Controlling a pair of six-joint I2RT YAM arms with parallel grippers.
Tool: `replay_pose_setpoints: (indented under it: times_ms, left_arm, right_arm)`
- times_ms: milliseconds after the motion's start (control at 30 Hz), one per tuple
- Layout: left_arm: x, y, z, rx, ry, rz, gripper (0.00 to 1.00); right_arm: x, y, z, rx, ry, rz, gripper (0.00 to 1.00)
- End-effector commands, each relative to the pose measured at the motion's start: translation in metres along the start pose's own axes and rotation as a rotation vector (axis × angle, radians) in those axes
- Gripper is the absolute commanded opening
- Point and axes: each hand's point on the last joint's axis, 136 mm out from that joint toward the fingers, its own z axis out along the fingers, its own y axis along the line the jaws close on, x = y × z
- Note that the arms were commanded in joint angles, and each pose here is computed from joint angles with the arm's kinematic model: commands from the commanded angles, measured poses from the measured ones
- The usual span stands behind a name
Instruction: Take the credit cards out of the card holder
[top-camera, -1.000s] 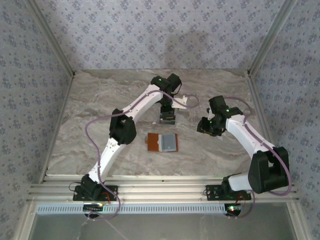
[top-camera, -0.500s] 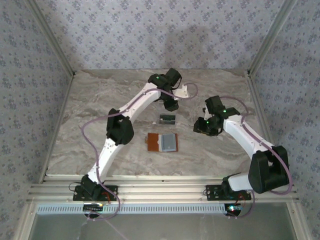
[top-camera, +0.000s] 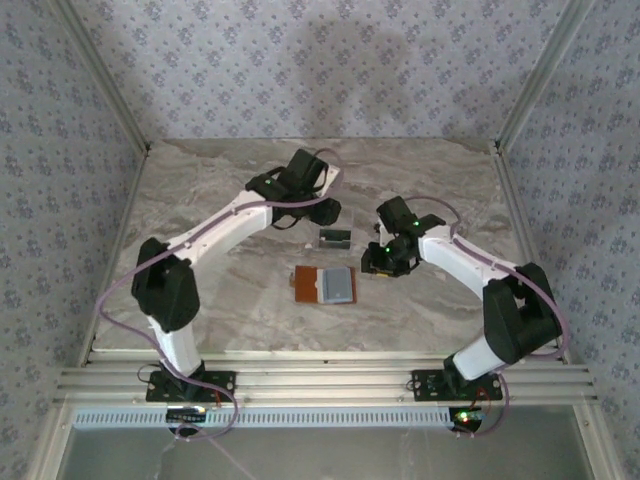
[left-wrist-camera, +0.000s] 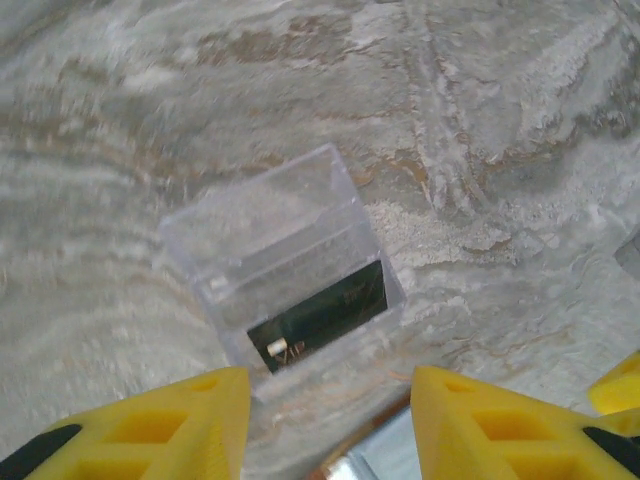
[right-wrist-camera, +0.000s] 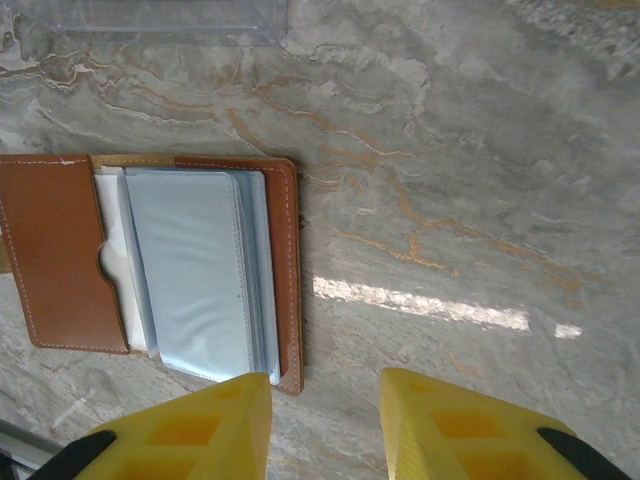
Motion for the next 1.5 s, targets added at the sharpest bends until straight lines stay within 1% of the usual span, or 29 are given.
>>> replay_pose_setpoints:
  times_ms: [0, 100, 133, 267, 333, 400, 533, 733, 867, 1100, 1467]
  left_arm:
    - [0.008, 0.008, -0.002, -0.018, -0.007, -0.313, 0.45]
    - [0.04, 0.016, 0.005, -0.09, 0.08, -0.473, 0.4]
    - [0.05, 0.014, 0.007, -0.094, 0.109, -0.495, 0.4]
    - [0.078, 0.004, 0.013, -0.12, 0.169, -0.546, 0.41]
    - [0.096, -0.003, 0.016, -0.145, 0.228, -0.563, 0.42]
    - [0.108, -0.011, 0.02, -0.161, 0.264, -0.56, 0.42]
    - [0.127, -0.022, 0.025, -0.254, 0.332, -0.521, 0.43]
    - [0.143, -0.038, 0.043, -0.3, 0.385, -0.497, 0.44]
    - [0.15, -0.048, 0.054, -0.3, 0.414, -0.483, 0.46]
    - [0.16, -0.057, 0.067, -0.345, 0.454, -0.439, 0.45]
    - [0.166, -0.064, 0.079, -0.324, 0.49, -0.426, 0.48]
  right_arm:
    - [-0.005, 0.009, 0.002, -0.021, -0.003, 0.005, 0.36]
    - [-0.005, 0.008, 0.004, -0.016, 0.002, 0.003, 0.36]
    - [-0.005, 0.008, 0.003, -0.013, 0.005, 0.0, 0.36]
    - [-0.001, 0.004, 0.003, -0.003, 0.018, 0.003, 0.36]
    - [0.0, 0.0, 0.004, 0.003, 0.023, 0.009, 0.36]
    - [-0.001, -0.004, 0.004, 0.009, 0.021, 0.018, 0.36]
    - [-0.002, -0.012, 0.001, 0.016, 0.013, 0.027, 0.36]
    - [-0.006, -0.027, -0.009, 0.007, -0.005, 0.057, 0.35]
    - [-0.006, -0.033, -0.015, 0.0, -0.011, 0.06, 0.35]
    - [-0.007, -0.033, -0.016, -0.016, -0.008, 0.051, 0.35]
    - [-0.003, -0.034, -0.014, -0.023, -0.001, 0.055, 0.35]
